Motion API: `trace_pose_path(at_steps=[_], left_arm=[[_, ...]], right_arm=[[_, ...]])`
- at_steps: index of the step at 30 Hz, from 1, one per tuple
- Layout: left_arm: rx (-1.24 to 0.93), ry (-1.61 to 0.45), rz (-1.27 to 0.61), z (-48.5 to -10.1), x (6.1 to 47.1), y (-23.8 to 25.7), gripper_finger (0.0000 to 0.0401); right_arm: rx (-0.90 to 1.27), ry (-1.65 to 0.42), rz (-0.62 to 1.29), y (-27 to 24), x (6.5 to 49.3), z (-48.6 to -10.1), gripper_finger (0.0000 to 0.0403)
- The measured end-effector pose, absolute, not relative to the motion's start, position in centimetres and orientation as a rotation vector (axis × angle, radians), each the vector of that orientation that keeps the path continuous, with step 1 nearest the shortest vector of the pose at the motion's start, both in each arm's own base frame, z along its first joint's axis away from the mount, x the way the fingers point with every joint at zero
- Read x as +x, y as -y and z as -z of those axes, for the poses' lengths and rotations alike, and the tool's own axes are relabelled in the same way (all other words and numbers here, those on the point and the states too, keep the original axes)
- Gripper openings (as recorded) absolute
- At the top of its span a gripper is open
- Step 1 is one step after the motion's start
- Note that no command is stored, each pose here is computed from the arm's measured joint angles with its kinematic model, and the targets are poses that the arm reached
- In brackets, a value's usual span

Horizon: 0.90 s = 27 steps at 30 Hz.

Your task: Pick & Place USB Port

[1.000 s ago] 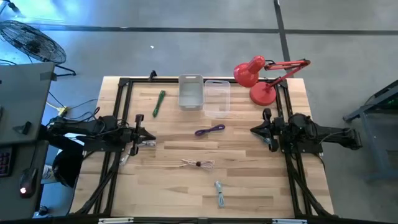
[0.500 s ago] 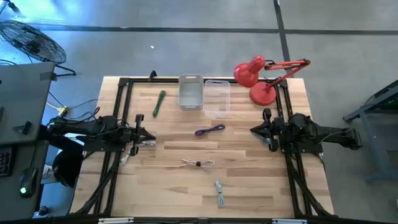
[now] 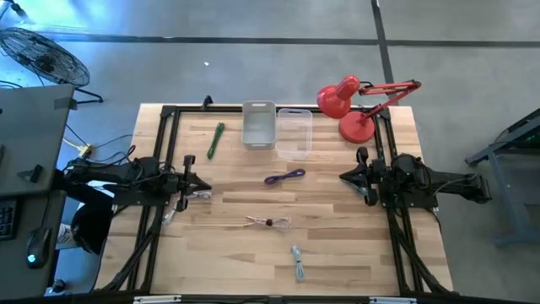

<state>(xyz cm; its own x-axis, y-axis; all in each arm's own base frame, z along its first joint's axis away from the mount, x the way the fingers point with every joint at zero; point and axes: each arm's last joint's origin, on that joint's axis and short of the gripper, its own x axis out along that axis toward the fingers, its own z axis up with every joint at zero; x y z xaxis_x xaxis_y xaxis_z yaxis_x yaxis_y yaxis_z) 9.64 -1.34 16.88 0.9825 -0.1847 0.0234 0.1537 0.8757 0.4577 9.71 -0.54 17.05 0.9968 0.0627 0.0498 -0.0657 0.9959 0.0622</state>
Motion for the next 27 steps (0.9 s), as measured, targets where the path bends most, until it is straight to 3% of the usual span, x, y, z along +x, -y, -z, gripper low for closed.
trace_pose_path(at_steps=[27], left_arm=[[0.472,0.067,0.177,-16.88,9.64,1.34,0.0001]], right_arm=[[0.070,0.050,-0.058,0.56,9.71,-17.07,0.0000]])
